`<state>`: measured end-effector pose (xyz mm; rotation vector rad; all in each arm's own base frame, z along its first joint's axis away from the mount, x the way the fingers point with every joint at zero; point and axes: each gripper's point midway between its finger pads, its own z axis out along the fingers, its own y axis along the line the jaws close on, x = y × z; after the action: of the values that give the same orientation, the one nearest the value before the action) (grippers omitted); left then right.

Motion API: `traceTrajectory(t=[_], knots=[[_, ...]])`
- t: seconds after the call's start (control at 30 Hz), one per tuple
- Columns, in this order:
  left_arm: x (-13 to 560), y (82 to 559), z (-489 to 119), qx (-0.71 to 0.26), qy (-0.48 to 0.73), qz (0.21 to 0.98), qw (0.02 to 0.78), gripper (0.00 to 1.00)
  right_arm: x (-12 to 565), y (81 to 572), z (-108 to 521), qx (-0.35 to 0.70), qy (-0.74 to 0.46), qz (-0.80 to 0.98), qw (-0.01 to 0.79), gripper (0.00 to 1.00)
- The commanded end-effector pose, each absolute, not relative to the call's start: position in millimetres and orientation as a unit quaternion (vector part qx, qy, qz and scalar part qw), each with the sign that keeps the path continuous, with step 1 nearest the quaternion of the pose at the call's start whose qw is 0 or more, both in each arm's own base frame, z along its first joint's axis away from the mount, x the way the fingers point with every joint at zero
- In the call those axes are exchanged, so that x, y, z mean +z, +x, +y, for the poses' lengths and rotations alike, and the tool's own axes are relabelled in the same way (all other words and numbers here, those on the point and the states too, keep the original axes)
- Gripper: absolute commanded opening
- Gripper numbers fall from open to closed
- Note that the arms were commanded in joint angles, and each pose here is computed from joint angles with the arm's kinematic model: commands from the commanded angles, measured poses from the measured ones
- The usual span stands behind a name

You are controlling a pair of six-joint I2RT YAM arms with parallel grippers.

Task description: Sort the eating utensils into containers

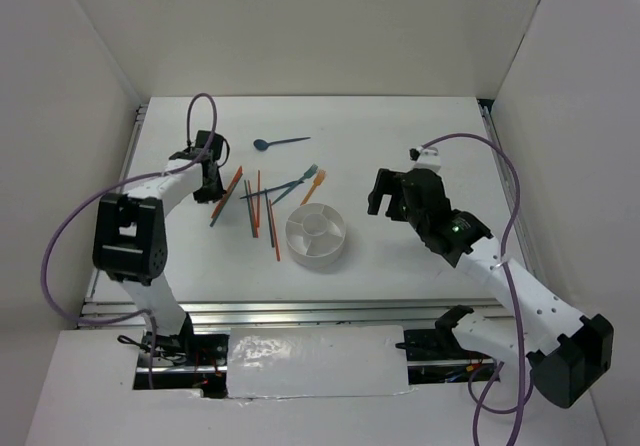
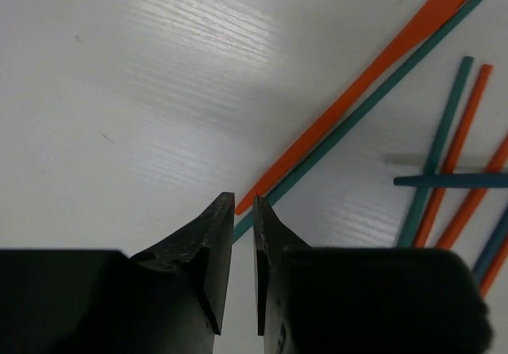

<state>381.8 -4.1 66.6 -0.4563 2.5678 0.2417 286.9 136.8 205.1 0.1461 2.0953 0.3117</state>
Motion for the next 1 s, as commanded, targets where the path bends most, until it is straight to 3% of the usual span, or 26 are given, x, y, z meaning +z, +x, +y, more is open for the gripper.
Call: traceTrajectory(t=[0.0,0.1,0.3,0.53,0.97], knots=[[58.8,402.5,-4.9,0.107,-0.172,0.947,0.25,0.29,222.0,296.1,148.8,0.142,0.048,0.849,0.507,1.0],[49.3,406.5,-1.9,0.135,-0.175,0.946,0.238,0.3,221.3,296.1,151.1,0.137,0.042,0.851,0.506,1.0],[49.6,418.5,-10.7,0.113,-0.169,0.946,0.253,0.46,218.3,300.6,151.7,0.127,0.038,0.853,0.504,1.0],[54.1,429.1,-16.4,0.098,-0.164,0.945,0.266,0.57,209.6,305.3,156.7,0.118,0.033,0.863,0.491,1.0],[46.2,448.3,-23.7,0.076,-0.145,0.952,0.258,0.62,202.6,309.8,161.8,0.113,0.027,0.869,0.481,1.0]])
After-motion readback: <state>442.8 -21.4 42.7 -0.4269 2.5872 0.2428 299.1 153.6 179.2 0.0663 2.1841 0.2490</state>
